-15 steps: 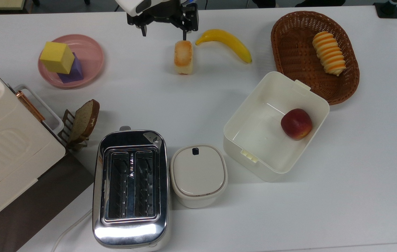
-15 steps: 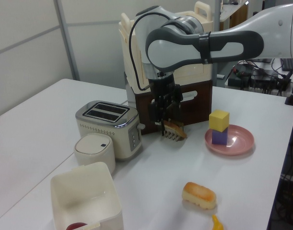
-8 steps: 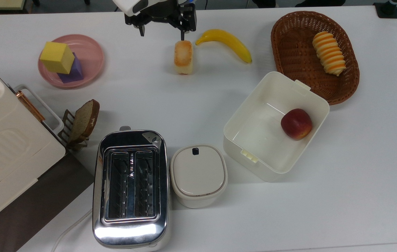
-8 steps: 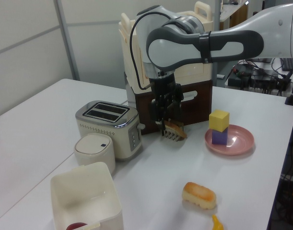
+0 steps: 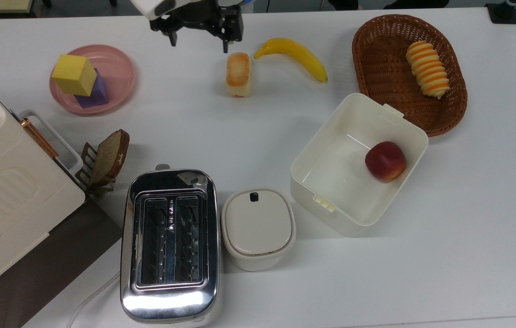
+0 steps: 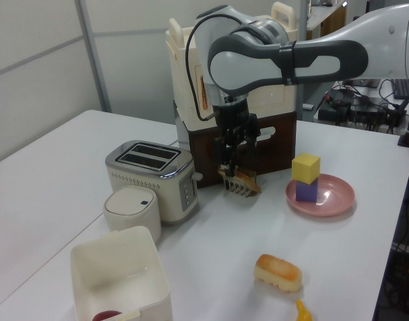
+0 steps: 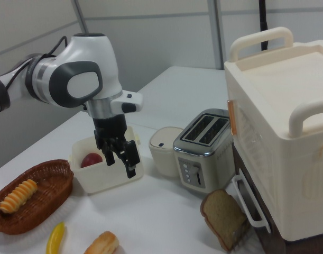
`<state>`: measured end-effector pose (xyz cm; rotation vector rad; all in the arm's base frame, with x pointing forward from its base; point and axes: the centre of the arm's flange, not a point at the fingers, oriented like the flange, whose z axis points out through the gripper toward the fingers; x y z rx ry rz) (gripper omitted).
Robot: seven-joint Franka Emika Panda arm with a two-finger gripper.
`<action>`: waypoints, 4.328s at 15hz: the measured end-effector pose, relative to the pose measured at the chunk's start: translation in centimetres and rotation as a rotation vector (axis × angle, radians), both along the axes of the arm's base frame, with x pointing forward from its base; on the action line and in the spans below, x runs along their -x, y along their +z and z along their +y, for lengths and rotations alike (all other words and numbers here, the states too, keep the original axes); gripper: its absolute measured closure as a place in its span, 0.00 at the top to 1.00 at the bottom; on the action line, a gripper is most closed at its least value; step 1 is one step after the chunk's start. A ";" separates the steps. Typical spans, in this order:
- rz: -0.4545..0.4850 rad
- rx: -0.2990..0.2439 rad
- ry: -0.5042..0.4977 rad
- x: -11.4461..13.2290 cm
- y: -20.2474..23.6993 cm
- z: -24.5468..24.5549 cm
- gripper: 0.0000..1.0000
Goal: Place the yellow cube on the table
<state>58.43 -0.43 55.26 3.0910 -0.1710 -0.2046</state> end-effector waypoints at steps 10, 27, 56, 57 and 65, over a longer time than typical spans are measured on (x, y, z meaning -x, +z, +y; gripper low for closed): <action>-0.001 -0.004 0.021 0.0 0.0 -0.7 1.00; -0.004 0.092 0.022 0.6 -0.6 -12.4 1.00; 0.085 -0.028 0.204 3.4 -5.8 -15.3 0.52; 0.091 -0.018 0.211 2.5 -6.2 -11.6 0.52; 0.179 0.051 0.183 -0.9 -15.6 3.4 0.54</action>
